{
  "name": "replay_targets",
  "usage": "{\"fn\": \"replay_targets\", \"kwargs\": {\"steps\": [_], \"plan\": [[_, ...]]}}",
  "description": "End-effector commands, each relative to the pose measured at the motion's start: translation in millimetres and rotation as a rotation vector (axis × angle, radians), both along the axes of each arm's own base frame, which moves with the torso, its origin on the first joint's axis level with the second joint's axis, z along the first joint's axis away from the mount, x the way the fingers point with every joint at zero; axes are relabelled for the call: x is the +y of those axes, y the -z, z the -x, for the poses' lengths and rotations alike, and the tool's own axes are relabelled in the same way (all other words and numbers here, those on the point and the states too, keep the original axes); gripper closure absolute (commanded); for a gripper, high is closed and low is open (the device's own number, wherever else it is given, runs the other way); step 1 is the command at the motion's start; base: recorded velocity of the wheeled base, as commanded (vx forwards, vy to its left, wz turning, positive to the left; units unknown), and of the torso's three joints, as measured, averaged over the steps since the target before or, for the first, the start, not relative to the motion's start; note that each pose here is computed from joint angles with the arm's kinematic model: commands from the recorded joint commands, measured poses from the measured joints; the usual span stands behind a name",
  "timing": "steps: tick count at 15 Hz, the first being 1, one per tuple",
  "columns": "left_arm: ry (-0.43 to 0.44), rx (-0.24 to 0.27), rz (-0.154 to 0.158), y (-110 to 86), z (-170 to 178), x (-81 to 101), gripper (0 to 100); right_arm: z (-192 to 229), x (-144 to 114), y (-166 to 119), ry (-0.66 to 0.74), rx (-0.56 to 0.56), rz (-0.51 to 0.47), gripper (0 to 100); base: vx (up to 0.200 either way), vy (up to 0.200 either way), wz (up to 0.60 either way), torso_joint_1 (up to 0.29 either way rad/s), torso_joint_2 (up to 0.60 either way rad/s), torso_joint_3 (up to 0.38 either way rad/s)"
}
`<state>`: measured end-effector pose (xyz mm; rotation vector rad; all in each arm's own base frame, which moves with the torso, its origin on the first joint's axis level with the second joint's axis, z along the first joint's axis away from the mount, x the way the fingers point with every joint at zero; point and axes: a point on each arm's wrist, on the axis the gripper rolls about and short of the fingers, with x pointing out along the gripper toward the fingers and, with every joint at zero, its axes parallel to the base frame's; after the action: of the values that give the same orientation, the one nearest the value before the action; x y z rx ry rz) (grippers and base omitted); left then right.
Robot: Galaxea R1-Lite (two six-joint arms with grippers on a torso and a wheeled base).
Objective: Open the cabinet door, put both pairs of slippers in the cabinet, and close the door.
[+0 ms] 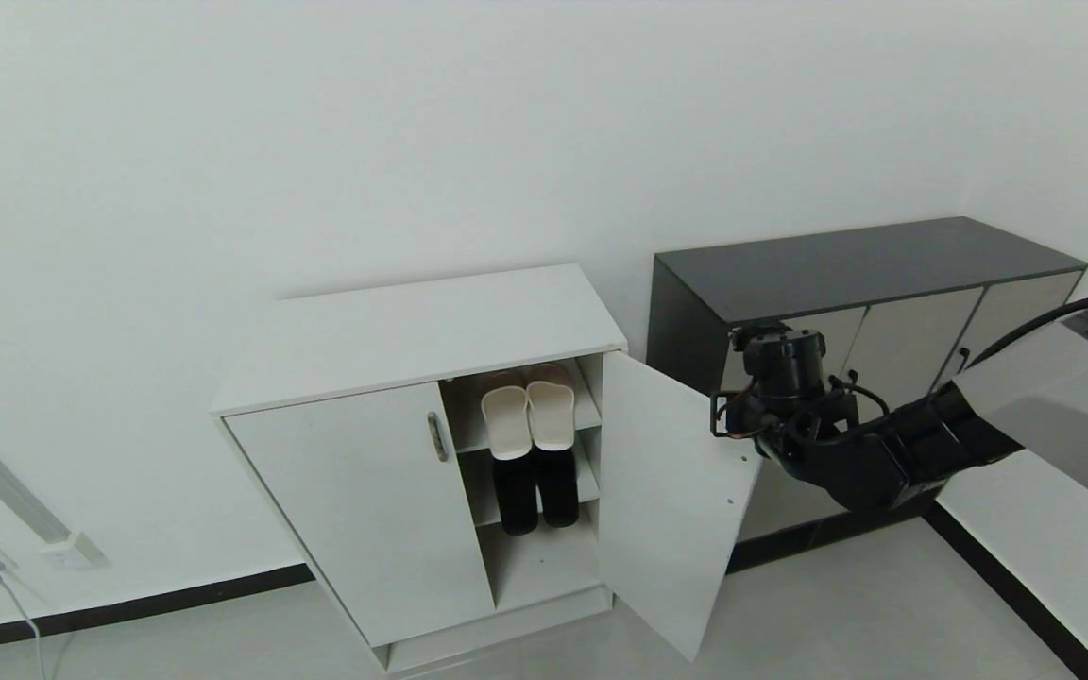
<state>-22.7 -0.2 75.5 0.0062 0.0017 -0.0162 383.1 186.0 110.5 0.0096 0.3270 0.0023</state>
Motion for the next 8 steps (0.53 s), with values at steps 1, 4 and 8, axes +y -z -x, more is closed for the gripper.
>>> {"fn": "replay_targets", "kwargs": {"steps": [1, 4, 8], "plan": [[0.001, 0.000, 0.000, 0.0, 0, 0.0, 100, 5, 1, -11, -0.007, -0.021, -0.008, 100, 0.000, 0.000, 0.00, 0.000, 0.00, 0.000], [0.001, 0.000, 0.000, 0.0, 0, 0.0, 100, -6, -10, 9, 0.028, 0.018, 0.008, 100, 0.000, 0.000, 0.00, 0.000, 0.00, 0.000], [0.001, 0.000, 0.000, 0.0, 0, 0.0, 100, -12, -14, 24, 0.039, 0.050, 0.017, 100, 0.000, 0.000, 0.00, 0.000, 0.00, 0.000]]}}
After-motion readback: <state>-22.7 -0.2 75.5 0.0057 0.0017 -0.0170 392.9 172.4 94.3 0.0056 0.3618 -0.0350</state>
